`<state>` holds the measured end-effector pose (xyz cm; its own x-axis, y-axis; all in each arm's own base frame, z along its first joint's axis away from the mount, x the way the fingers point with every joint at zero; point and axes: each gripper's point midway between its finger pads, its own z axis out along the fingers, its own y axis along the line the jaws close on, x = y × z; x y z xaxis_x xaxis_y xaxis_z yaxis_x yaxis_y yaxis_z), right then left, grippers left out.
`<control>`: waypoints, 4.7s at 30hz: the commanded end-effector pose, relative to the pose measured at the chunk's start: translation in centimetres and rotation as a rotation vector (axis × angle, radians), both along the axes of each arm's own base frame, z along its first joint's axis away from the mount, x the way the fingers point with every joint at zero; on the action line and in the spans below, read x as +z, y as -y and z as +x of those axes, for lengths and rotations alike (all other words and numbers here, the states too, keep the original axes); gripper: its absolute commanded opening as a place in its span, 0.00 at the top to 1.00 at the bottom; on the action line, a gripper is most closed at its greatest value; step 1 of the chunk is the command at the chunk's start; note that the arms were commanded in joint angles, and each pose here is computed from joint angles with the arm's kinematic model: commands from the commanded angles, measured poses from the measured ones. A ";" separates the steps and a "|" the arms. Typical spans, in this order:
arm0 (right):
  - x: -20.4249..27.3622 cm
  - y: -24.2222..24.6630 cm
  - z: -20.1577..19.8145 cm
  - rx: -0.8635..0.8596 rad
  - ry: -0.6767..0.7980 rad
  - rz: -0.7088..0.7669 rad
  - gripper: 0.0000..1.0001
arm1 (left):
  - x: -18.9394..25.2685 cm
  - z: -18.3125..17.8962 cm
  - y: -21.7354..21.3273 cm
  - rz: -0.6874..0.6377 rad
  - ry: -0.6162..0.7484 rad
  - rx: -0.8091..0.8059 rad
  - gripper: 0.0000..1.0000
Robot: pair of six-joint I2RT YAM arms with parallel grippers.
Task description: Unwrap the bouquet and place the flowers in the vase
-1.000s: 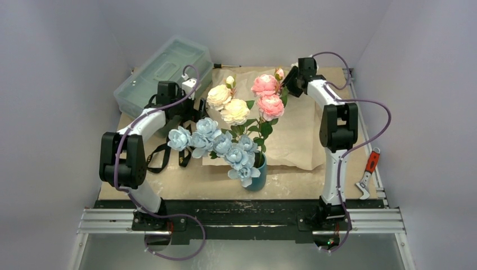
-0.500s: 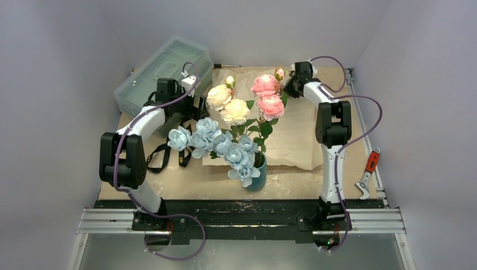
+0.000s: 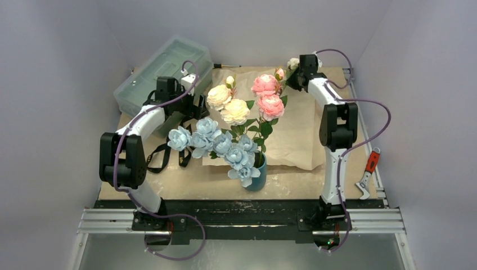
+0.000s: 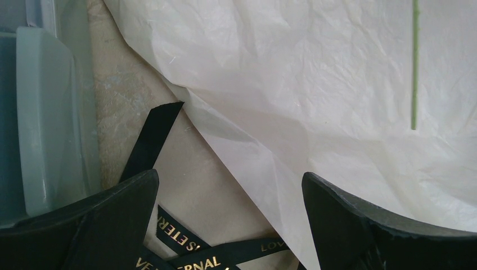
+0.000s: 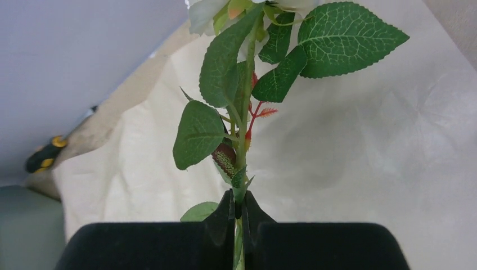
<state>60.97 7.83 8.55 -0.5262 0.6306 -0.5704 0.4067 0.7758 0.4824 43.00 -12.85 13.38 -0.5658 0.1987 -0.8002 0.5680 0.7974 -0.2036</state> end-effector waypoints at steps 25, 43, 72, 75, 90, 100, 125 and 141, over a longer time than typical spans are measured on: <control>36.0 4.2 -20.5 0.124 0.782 -0.146 1.00 | 1.4 0.0 0.2 -0.029 0.049 0.014 0.00; 42.0 -2.6 -38.4 0.534 1.234 -0.094 1.00 | 1.0 -1.4 0.8 -0.066 0.034 0.015 0.00; 50.6 -6.0 -44.5 0.733 1.557 0.179 1.00 | 1.5 -1.8 1.6 0.009 0.036 -0.021 0.00; 50.4 -7.0 -44.0 0.759 1.567 0.204 1.00 | 1.6 -1.8 1.5 0.020 0.037 -0.021 0.00; 49.2 -11.7 -43.2 0.866 1.584 0.303 1.00 | 1.5 -2.1 1.1 0.045 0.039 -0.018 0.00; 43.7 -14.7 -42.6 0.926 1.564 0.251 1.00 | 1.7 -2.5 0.5 0.082 0.048 -0.029 0.00; 31.1 -16.1 -43.1 1.083 1.509 0.015 1.00 | 0.7 -2.5 0.5 0.089 0.027 -0.031 0.00; 25.5 -17.2 -43.8 1.206 1.474 -0.035 0.84 | 0.7 -2.2 0.4 0.104 0.031 -0.031 0.00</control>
<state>18.07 25.10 34.64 0.1791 0.3518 -0.9188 -0.9444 0.3232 -0.0603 39.64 -12.92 12.11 -0.5880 0.2921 -0.7543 0.5802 0.8021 -0.1417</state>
